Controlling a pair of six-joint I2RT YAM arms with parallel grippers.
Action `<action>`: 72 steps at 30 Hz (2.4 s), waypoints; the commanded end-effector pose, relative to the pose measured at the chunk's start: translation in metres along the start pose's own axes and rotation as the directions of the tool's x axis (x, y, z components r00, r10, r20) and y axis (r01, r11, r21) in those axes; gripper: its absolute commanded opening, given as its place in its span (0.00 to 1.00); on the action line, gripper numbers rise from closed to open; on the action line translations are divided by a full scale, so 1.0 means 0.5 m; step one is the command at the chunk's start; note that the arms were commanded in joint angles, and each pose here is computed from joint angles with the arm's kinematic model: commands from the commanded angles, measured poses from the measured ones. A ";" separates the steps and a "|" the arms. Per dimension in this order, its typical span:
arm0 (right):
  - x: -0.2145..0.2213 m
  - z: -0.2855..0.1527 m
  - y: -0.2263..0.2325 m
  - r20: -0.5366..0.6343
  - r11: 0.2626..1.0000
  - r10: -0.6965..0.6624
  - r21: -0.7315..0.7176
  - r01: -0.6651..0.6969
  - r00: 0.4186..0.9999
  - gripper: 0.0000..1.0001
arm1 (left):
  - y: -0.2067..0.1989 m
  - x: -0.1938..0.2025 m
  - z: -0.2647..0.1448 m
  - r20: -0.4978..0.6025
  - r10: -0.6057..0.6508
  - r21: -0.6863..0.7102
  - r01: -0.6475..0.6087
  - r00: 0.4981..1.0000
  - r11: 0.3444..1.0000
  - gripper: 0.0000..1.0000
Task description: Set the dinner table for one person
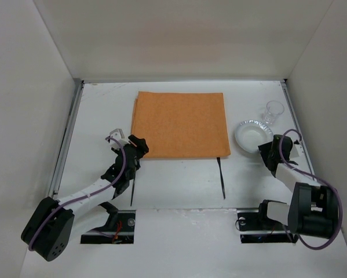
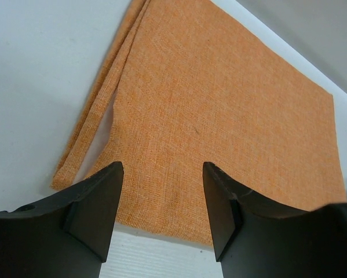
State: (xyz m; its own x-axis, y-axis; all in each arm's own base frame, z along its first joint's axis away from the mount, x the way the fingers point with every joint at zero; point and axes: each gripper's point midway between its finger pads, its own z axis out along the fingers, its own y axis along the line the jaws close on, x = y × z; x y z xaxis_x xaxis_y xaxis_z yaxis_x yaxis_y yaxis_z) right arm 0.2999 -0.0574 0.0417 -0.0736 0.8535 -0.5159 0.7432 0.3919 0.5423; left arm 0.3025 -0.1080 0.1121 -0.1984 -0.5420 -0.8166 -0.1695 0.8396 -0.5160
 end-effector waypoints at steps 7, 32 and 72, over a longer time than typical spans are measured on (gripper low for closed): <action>0.012 0.040 0.044 -0.034 0.986 0.114 -0.120 -0.118 0.993 0.39 | -0.012 -0.020 0.005 0.050 -0.021 0.020 0.020 0.999 1.000 0.54; -0.006 -0.277 0.307 0.010 0.814 -0.016 -0.581 0.019 1.000 0.11 | 0.010 -0.039 0.007 0.093 -0.045 -0.010 0.046 0.995 0.999 0.54; 0.551 -0.158 0.536 -0.421 0.766 -0.387 -0.642 0.032 0.820 0.41 | 0.038 -0.050 0.009 0.113 -0.057 -0.047 0.062 0.992 0.997 0.54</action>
State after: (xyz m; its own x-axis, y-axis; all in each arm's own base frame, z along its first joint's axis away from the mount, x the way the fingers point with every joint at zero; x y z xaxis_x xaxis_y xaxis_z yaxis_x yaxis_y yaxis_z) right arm 0.4230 0.2972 0.0640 -0.6487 0.6750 -0.3515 0.2144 0.6053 0.7666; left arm 0.3078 -0.0806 0.1126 -0.1234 -0.5645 -0.8162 -0.2357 0.8156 -0.5285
